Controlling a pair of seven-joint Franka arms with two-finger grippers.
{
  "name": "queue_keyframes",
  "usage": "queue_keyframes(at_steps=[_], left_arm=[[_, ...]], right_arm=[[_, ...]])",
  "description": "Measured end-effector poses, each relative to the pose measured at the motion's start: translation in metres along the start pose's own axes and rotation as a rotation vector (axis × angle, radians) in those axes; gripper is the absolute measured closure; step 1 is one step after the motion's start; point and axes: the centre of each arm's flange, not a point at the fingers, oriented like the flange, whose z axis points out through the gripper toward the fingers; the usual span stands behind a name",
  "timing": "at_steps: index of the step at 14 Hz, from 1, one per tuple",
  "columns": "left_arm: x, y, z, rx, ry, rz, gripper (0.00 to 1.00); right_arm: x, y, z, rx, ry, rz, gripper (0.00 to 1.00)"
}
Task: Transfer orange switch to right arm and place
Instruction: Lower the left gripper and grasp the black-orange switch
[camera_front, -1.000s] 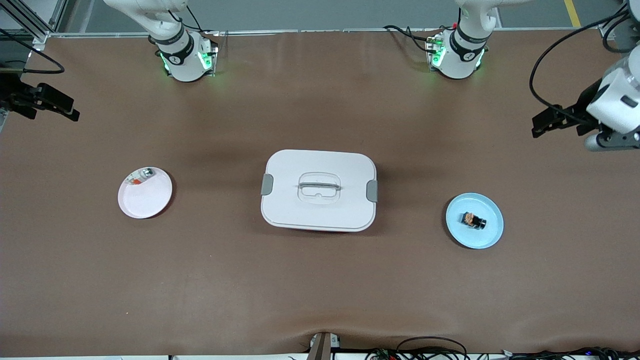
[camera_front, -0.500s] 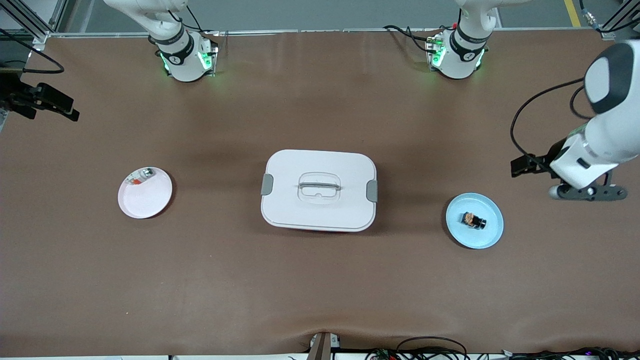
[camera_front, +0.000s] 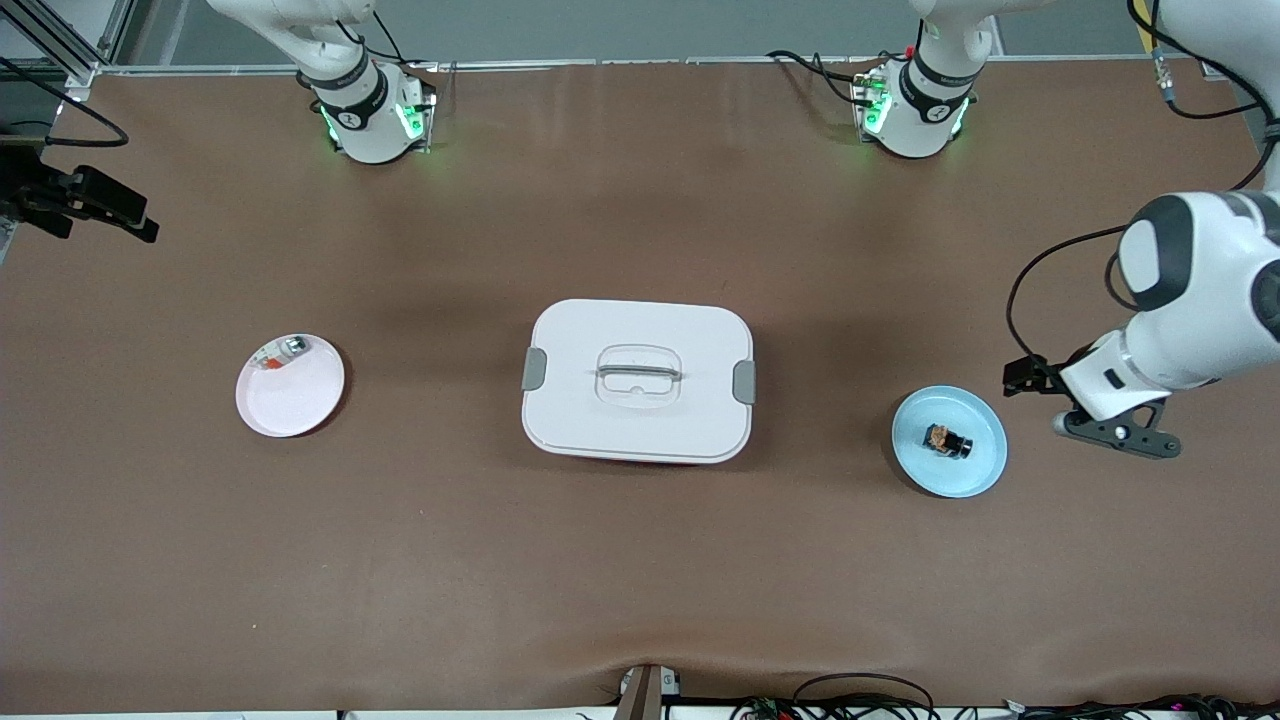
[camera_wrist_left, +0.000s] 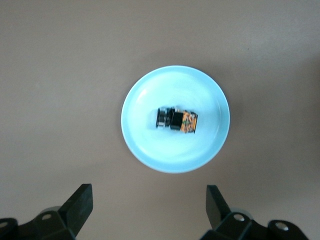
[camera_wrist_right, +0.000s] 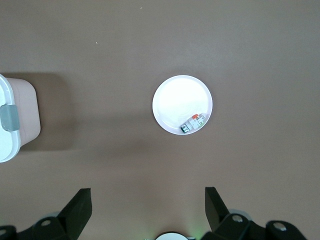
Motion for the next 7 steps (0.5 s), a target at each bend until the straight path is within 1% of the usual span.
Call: queue_keyframes(at_steps=[3, 7], left_arm=[[0.001, 0.0, 0.035, -0.004, 0.011, 0.06, 0.0], [0.006, 0.0, 0.062, -0.012, 0.014, 0.068, 0.0]], right_arm=[[0.0, 0.0, 0.0, 0.0, 0.0, 0.0, 0.0], [0.0, 0.0, 0.0, 0.0, 0.0, 0.0, 0.0]])
